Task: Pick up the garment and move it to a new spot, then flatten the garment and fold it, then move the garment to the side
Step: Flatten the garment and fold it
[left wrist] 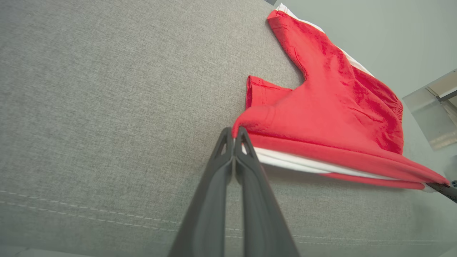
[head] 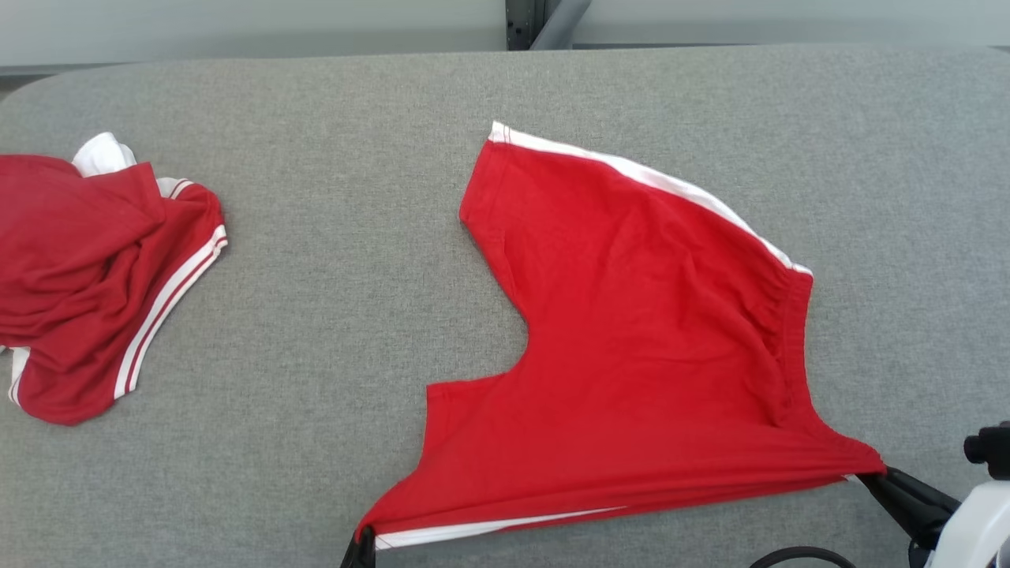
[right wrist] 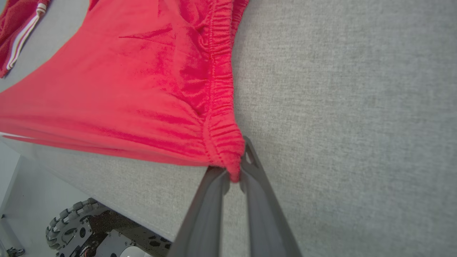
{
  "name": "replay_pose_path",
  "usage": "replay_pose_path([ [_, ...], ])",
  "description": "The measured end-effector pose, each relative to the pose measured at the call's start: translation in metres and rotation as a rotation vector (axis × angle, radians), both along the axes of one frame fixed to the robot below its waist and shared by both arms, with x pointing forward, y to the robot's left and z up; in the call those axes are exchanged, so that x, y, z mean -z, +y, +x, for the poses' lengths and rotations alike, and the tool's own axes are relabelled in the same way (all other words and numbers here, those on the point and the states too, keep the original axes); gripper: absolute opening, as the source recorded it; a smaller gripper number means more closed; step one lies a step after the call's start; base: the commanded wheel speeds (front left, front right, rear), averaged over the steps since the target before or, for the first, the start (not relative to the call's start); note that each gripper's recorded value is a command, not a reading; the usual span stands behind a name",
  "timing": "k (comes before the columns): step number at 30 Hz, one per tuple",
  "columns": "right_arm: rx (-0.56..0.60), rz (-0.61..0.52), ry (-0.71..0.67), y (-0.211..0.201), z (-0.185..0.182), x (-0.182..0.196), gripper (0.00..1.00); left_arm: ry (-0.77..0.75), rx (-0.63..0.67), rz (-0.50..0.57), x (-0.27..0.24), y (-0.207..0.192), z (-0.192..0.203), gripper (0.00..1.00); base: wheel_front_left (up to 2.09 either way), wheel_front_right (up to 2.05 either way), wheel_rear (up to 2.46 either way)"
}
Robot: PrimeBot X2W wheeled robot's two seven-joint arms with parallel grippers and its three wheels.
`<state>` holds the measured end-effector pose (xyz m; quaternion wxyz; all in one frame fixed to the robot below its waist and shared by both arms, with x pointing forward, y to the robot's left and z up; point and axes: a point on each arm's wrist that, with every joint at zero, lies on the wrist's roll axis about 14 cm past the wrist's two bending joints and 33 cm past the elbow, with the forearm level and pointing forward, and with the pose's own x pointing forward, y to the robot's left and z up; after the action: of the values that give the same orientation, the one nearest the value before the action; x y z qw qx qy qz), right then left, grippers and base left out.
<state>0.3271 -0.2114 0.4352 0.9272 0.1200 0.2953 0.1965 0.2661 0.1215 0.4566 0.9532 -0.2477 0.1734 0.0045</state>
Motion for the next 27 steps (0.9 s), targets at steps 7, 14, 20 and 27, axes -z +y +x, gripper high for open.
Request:
replay_pose_path([
  [7, 0.033, 0.144, -0.042, 0.017, -0.002, -0.029, 0.0, -0.073, 0.023, -0.012, -0.039, 0.006, 0.014, 0.0, 0.0, 0.0, 0.0],
  [14, 0.044, 0.357, -0.069, 0.06, 0.042, -0.057, 0.0, -0.192, 0.234, 0.106, -0.092, 0.003, 0.1, 0.0, 0.0, 0.0, 0.0],
  [20, 0.073, 0.47, -0.02, 0.075, 0.078, -0.056, 0.0, -0.154, 0.451, 0.198, -0.105, -0.023, 0.175, 0.0, 0.0, 0.0, 0.0],
  [27, 0.171, 0.479, 0.028, 0.044, 0.094, -0.047, 0.0, -0.08, 0.636, 0.209, -0.098, -0.067, 0.239, 0.0, 0.0, 0.0, 0.0],
])
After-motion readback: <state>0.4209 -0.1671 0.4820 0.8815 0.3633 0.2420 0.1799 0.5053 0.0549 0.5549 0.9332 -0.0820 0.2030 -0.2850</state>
